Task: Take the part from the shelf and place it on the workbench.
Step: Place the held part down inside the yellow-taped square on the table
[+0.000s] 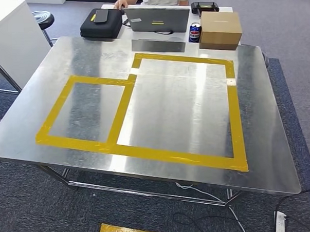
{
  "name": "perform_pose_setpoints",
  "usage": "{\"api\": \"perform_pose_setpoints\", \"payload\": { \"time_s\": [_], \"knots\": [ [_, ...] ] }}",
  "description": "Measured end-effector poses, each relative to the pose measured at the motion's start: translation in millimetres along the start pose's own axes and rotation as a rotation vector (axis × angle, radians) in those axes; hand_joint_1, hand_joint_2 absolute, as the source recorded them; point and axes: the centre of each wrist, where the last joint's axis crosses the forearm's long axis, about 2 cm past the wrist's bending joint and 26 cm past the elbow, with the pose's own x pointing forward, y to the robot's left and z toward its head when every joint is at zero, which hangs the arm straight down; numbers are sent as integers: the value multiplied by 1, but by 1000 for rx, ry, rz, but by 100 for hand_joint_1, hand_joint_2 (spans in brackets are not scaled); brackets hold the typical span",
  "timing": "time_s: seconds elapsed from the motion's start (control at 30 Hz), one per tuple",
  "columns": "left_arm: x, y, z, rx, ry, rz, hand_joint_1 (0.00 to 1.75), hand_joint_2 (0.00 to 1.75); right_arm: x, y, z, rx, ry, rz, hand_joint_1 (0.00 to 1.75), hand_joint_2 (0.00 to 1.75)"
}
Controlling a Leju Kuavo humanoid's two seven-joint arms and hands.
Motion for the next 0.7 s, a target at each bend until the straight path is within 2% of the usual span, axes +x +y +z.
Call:
{"api": "perform_pose_setpoints", "payload": {
  "time_s": [0.17,0.37,0.53,0.7],
  "knots": [
    [5,4,0,4,-52,-12,0,175,21,34,-33,109,-3,35,175,175],
    [7,7,1,-2,-27,-28,0,175,70,96,-60,214,-93,125,175,175],
    [10,9,1,1,1,-39,0,175,112,154,-53,278,-169,141,175,175],
    [10,10,1,1,7,-45,0,175,128,178,-45,327,-189,126,175,175]
  ]
}}
